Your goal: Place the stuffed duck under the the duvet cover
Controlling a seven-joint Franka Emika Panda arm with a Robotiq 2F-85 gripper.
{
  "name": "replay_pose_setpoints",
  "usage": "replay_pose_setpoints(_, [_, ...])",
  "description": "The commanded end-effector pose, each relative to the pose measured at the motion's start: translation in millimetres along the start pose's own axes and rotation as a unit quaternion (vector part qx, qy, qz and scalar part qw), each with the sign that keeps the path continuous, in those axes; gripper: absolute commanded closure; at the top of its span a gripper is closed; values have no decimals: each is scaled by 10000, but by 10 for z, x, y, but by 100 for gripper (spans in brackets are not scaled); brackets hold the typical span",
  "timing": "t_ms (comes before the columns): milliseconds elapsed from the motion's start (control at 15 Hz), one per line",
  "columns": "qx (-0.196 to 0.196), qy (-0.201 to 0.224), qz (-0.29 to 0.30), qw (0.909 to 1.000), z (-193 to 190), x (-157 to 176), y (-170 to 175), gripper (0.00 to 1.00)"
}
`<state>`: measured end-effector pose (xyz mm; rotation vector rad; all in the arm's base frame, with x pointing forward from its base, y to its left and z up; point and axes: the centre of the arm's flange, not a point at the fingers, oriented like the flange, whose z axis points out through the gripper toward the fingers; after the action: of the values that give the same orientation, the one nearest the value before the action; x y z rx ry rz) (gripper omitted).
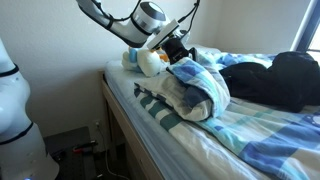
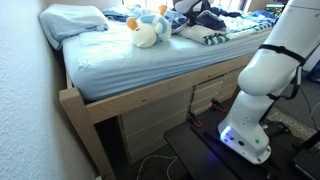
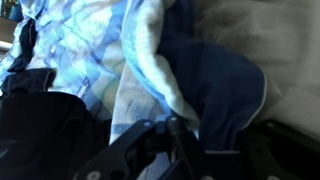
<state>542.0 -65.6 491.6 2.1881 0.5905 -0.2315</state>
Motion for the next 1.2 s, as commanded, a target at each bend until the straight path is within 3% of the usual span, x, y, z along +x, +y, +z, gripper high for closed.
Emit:
replay_pose_setpoints(0, [80,7,68,9999,-329,-58,-42,95])
replay_pose_setpoints(67, [89,42,93,9999,-438,-56,-44,100])
replay_pose_setpoints(800, [-364,657,659,9950,-1888,-389,411,97])
replay_pose_setpoints(1133, [-578,1041,653,9907,-2723,-322,469,97])
